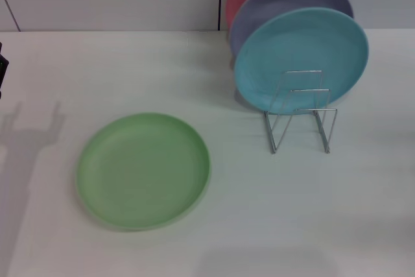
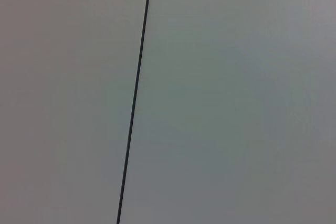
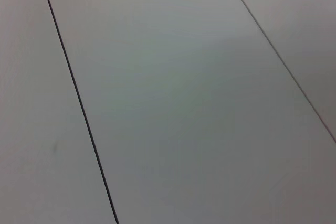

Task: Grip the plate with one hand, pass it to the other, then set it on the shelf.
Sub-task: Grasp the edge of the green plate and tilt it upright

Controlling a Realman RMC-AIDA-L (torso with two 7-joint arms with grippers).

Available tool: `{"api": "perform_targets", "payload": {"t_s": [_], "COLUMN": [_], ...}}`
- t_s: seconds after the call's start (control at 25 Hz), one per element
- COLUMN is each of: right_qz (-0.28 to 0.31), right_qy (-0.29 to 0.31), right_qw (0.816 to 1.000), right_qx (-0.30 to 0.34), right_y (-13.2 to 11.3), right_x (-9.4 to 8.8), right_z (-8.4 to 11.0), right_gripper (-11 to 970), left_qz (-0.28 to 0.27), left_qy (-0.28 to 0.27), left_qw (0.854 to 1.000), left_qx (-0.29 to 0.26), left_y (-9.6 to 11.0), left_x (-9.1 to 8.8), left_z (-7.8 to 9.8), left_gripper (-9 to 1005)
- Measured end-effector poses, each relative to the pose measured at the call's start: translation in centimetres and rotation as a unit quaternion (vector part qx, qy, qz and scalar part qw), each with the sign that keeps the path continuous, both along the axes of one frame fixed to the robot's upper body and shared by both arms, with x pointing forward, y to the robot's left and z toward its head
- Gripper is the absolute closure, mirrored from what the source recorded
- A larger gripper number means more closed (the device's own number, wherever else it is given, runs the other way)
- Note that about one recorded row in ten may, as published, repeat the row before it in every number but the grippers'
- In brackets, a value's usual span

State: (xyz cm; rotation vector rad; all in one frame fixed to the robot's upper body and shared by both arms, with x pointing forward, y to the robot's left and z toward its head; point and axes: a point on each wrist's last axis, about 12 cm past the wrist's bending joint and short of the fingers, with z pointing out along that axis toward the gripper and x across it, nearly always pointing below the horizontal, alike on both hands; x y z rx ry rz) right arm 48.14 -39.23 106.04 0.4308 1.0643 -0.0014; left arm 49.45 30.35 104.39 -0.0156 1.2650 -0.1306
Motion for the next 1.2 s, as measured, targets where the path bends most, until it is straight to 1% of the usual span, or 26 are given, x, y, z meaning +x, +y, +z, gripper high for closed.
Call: {"api": "perform_targets", "payload": {"t_s": [0.44, 0.68, 0.92, 1.04, 1.08, 1.16, 1.2], "right_qz": [-0.002, -0.005, -0.006, -0.004, -0.002, 0.000, 0.003], "right_qy": [0.004, 0.009, 0.010, 0.012, 0.018, 0.021, 0.027], "right_qw": [1.000, 1.000, 1.000, 1.000, 1.000, 1.000, 1.000], "right_qx": [-0.001, 0.001, 0.002, 0.003, 0.006, 0.008, 0.010], "right_y": [-0.1, 0.1, 0.2, 0.2, 0.2, 0.2, 0.2], "right_x": [-0.2, -0.5, -0.6, -0.3, 0.3, 0.6, 1.2], "right_z": [-0.1, -0.4, -0.5, -0.5, -0.5, -0.4, -0.3], "right_gripper": [501, 501, 502, 502, 502, 502, 502], "left_qz": [-0.005, -0.011, -0.013, -0.015, -0.016, -0.017, -0.019], "left_qy": [0.002, 0.004, 0.007, 0.016, 0.021, 0.031, 0.036], "left_qw": [1.000, 1.000, 0.999, 0.999, 0.999, 0.999, 0.999], "left_qx": [0.001, -0.026, -0.028, -0.023, -0.022, -0.018, -0.013], "left_y": [0.0, 0.2, 0.4, 0.3, 0.1, -0.1, -0.5], "left_x": [-0.2, -0.5, -0.6, -0.1, 0.3, 1.0, 1.7], "left_z": [-0.1, -0.1, -0.2, -0.3, -0.3, -0.3, -0.2], "left_gripper": [225, 224, 227, 228, 228, 229, 230]}}
